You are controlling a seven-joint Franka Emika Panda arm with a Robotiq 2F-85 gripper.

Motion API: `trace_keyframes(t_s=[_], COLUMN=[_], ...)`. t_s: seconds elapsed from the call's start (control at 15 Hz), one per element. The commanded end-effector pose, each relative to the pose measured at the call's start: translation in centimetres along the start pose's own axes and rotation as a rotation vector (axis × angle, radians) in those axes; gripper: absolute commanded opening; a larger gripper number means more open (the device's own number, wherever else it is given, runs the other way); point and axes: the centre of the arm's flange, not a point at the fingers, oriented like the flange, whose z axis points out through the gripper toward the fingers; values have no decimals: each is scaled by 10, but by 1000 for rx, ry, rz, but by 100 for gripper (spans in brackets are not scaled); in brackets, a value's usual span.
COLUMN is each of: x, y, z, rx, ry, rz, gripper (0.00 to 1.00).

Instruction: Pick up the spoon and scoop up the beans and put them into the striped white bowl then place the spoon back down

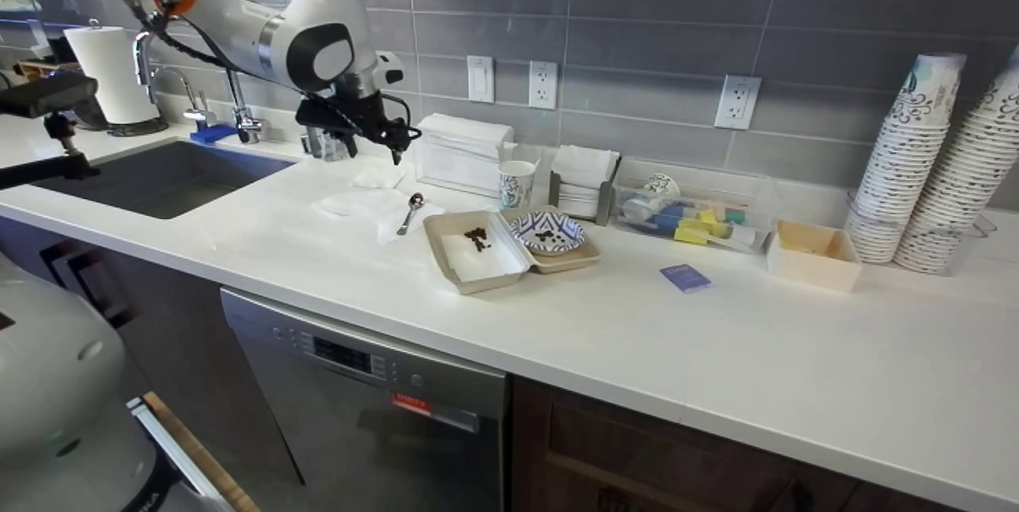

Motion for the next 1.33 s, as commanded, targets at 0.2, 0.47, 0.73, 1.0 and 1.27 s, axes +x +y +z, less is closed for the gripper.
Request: trace_keyframes(t_s=[0.2,0.47,0.73,1.0,1.27], x=[21,19,15,12,7], y=[-2,3,7,18,20], z=[61,85,86,94,118], rx=[34,23,-1,-11,-6], ry=[19,59,71,77,79], rz=[-150,-148,-132,-122,-112], gripper=[100,100,100,100,100])
